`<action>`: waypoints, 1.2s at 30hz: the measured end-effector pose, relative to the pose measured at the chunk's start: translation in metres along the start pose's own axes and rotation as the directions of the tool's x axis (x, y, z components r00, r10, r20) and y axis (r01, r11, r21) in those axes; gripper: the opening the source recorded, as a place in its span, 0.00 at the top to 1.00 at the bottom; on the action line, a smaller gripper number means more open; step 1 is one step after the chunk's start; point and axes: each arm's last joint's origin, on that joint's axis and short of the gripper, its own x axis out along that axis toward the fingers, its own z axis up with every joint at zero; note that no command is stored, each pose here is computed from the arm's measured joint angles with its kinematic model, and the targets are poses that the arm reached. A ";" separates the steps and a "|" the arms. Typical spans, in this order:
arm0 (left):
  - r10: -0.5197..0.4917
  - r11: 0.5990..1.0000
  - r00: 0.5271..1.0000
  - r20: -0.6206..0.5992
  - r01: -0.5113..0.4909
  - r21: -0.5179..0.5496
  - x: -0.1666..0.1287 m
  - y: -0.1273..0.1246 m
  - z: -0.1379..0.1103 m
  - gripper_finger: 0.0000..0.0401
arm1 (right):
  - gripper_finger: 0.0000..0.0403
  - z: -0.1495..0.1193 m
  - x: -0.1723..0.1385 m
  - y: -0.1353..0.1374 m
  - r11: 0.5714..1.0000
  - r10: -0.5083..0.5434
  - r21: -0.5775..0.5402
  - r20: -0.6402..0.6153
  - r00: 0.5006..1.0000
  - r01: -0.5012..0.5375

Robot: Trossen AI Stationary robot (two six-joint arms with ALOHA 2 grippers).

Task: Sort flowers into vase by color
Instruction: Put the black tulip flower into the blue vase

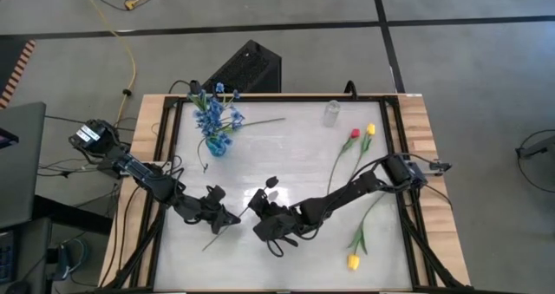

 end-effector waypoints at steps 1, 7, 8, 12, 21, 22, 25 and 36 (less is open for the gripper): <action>-0.001 1.000 1.000 -0.005 0.001 0.008 0.000 0.000 0.000 0.99 | 0.95 0.000 0.000 0.000 1.000 0.000 0.000 0.001 1.000 0.000; 0.010 1.000 1.000 0.015 -0.010 0.014 0.000 0.001 0.000 1.00 | 0.86 0.004 -0.004 0.003 0.999 -0.001 -0.045 0.007 1.000 0.001; 0.013 1.000 1.000 0.021 -0.013 0.015 0.000 0.001 0.001 1.00 | 0.84 0.005 -0.006 0.004 0.998 -0.007 -0.065 0.003 1.000 0.007; 0.056 0.998 0.998 0.029 -0.057 0.034 0.000 0.005 0.000 1.00 | 0.75 0.015 -0.017 0.011 0.991 -0.041 -0.128 -0.013 0.999 0.039; 0.100 0.988 0.989 0.107 -0.111 0.108 0.000 0.008 0.006 1.00 | 0.60 0.013 -0.048 0.015 0.949 0.213 0.230 0.045 0.976 -0.217; 0.097 0.985 0.986 0.132 -0.114 0.128 0.000 0.007 0.007 1.00 | 0.60 0.008 -0.048 0.011 0.909 0.283 0.300 0.068 0.957 -0.290; 0.042 0.965 0.977 0.211 -0.094 0.245 -0.002 -0.001 0.012 1.00 | 0.61 -0.012 -0.039 0.000 0.777 0.422 0.453 0.138 0.896 -0.436; -0.190 0.771 0.920 0.344 -0.077 0.632 -0.010 -0.029 0.016 1.00 | 0.72 -0.093 -0.005 0.002 0.528 0.245 0.586 0.587 0.771 -0.614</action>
